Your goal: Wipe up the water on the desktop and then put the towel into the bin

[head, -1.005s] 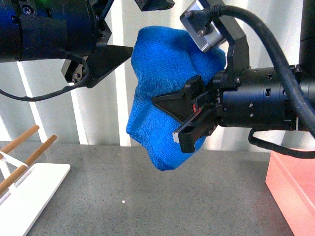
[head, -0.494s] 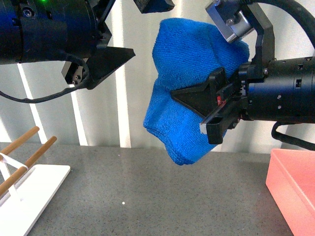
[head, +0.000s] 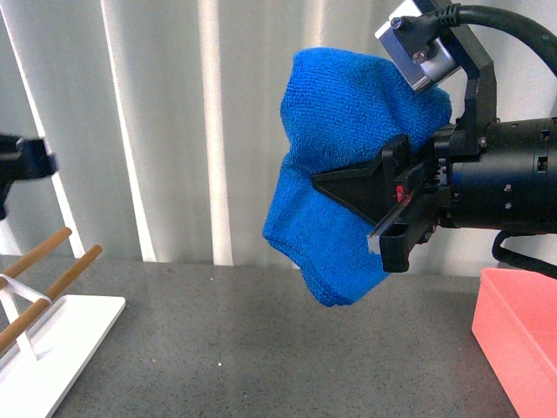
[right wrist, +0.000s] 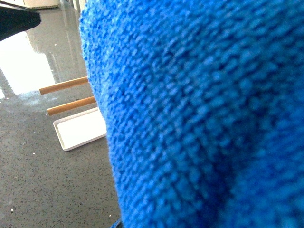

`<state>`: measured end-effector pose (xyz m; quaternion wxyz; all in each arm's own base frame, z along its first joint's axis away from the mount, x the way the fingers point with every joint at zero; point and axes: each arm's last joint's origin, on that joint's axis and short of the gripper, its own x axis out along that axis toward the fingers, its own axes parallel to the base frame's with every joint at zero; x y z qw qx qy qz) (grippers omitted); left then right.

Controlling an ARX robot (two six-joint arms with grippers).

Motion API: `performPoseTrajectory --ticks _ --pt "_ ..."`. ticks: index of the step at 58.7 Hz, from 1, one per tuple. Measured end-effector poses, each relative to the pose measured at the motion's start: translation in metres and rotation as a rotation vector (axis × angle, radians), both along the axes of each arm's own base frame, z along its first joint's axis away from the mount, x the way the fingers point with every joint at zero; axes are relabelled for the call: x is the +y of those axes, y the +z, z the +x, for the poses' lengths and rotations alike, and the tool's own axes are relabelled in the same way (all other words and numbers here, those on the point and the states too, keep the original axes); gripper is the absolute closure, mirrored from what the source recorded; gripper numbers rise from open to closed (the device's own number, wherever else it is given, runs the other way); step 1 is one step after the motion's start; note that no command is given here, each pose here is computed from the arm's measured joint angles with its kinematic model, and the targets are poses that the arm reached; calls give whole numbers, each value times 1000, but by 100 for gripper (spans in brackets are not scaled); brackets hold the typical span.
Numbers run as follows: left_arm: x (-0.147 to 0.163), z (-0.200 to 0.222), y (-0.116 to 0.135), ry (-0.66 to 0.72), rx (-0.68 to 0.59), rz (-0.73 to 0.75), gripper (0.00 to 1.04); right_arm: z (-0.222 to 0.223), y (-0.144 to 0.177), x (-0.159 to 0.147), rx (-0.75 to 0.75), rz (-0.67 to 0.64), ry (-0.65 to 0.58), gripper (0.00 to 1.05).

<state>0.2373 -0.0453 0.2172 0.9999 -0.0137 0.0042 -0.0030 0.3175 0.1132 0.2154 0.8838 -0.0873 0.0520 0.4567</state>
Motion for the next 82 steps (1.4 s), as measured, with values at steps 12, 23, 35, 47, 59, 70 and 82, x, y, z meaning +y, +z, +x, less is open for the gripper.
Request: performPoseTrajectory --ticks 12,23,35,47,59,70,82 --pt "18 -33 -18 2 0 15 101 -2 -4 -1 15 11 -15 98" --pt "28 -53 -27 3 -3 19 101 -3 -3 2 28 32 -5 98" --pt "39 -74 -37 -18 0 20 101 -4 -1 1 29 39 -14 98" --pt "45 -90 -42 7 -1 20 101 -5 -4 0 40 38 -19 98" --pt "45 -98 -48 5 -15 20 101 -7 -9 -1 49 32 -30 98" --pt "45 -104 -45 4 -25 20 101 -6 -14 1 55 28 -40 98" --pt "45 -112 -43 4 -31 20 101 -7 -14 5 56 40 -31 98"
